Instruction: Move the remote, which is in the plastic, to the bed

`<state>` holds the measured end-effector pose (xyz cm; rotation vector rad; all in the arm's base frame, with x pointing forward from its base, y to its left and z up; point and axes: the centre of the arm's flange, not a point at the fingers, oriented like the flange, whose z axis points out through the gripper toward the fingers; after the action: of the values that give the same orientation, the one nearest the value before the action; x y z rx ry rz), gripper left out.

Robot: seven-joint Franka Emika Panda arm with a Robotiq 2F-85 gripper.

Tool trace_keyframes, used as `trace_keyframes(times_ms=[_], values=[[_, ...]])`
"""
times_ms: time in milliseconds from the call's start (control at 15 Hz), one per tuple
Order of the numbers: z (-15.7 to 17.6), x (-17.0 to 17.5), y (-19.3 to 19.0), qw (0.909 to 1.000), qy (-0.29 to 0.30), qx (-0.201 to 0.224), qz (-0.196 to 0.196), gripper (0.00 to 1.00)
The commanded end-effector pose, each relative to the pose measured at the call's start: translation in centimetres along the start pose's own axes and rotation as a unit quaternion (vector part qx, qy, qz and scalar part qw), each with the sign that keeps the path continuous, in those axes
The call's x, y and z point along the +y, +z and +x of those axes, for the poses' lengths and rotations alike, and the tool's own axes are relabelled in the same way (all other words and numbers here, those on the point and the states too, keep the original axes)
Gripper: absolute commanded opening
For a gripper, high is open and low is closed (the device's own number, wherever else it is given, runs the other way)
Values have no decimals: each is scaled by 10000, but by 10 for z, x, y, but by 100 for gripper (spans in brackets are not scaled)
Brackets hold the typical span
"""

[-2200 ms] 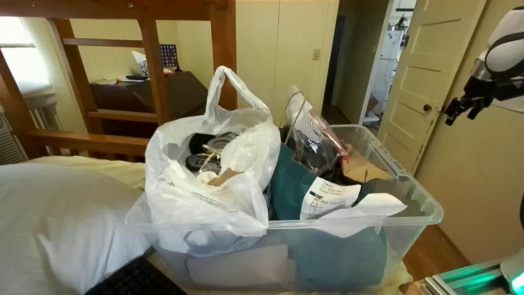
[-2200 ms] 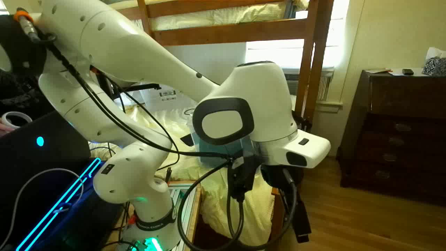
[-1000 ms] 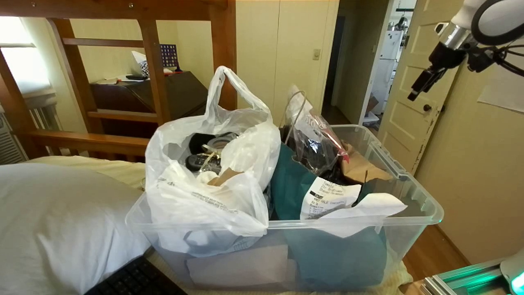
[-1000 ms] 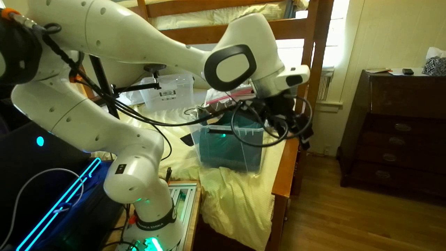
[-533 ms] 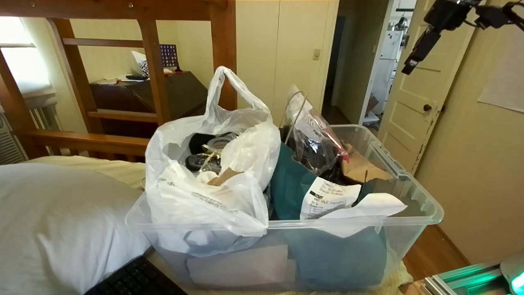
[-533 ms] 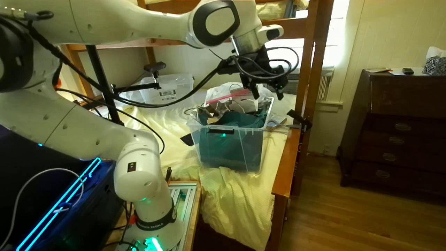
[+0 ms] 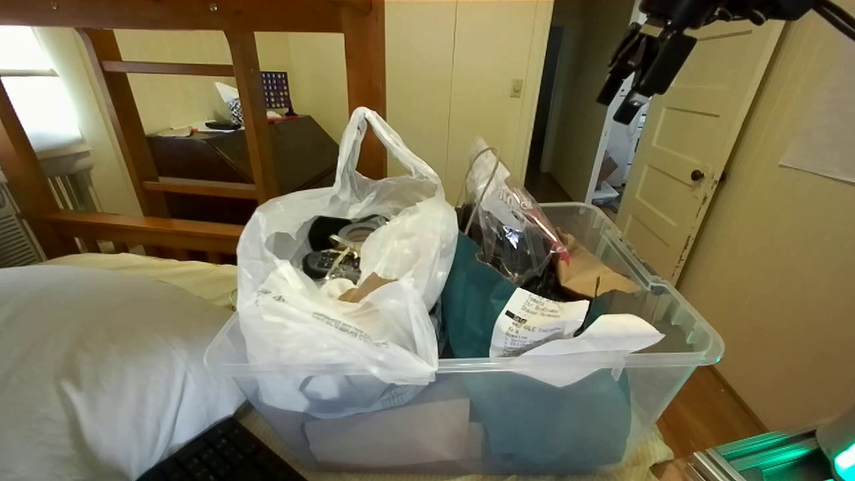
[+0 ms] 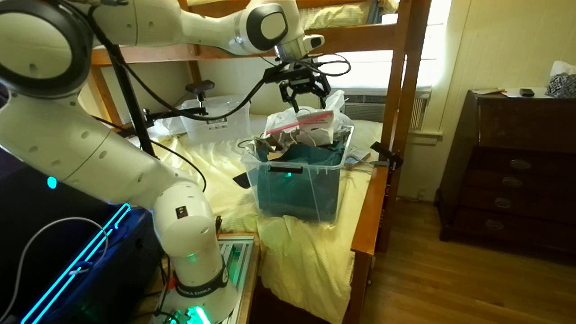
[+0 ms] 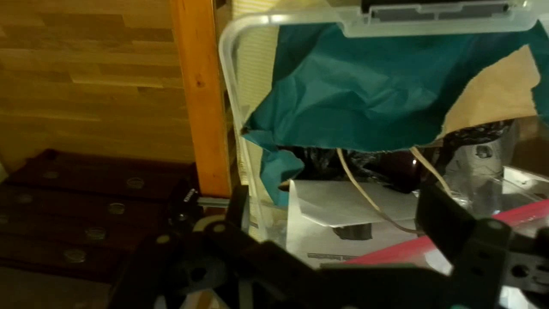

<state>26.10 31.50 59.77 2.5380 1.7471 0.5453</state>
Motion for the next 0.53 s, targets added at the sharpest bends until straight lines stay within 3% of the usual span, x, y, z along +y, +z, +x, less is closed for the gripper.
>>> trace_keyframes(times_ms=[0,200,267,467], values=[[64,-19,14,9981,-525,-39,316,100],[89,-43,26,9937,-953,18,598,100],[63,-42,22,9972,-675,-74,298,100],[78,-47,31,9953,-852,-77,460,100]])
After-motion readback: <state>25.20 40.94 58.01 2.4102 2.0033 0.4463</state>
